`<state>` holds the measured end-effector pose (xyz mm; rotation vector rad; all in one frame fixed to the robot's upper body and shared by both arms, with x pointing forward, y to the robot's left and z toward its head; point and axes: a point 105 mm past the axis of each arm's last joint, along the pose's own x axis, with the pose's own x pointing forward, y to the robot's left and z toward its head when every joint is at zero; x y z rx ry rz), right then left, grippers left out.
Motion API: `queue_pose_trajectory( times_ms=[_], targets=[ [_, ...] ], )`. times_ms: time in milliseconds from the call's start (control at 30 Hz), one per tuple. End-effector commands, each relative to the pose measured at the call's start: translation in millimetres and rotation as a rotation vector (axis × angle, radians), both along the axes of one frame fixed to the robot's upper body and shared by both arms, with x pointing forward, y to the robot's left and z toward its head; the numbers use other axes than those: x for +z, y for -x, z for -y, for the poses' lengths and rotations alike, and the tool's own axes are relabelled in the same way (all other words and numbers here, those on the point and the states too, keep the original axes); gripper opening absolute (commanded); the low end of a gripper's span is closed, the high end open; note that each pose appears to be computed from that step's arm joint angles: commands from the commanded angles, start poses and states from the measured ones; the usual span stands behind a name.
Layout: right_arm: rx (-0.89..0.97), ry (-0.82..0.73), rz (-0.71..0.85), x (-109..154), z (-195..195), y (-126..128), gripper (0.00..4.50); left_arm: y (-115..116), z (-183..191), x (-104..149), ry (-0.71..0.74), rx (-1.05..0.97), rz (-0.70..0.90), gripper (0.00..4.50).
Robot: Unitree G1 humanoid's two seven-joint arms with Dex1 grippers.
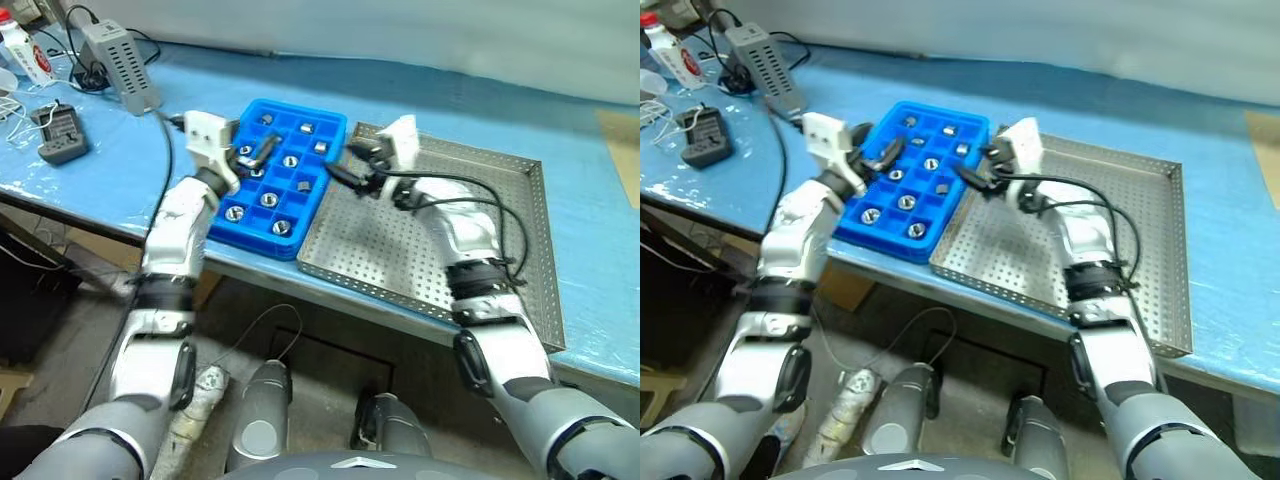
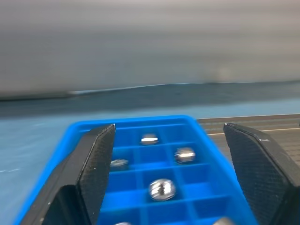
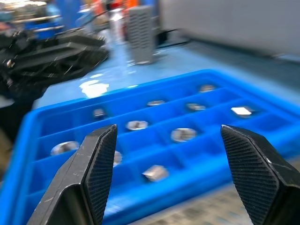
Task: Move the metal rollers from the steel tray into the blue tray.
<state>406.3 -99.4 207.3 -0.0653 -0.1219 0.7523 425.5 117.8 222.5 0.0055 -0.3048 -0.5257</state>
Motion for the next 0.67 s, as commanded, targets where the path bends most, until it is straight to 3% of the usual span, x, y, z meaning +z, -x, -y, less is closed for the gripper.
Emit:
queue_pose_trajectory(
  times_ms=[33,333,667],
  targets=[
    [-0.139,-0.040,0.062,15,34,10,3.67,-7,24,11,-0.027,-0.095,0.042,3.91],
    [-0.432,0.031,0.048,-5,105,35,3.67,-11,62,-12,-0.131,-0.295,0.002,3.91],
    [-0.478,0.076,0.077,-2,115,36,3.67,-6,78,-23,-0.109,-0.336,-0.010,3.91]
  ],
)
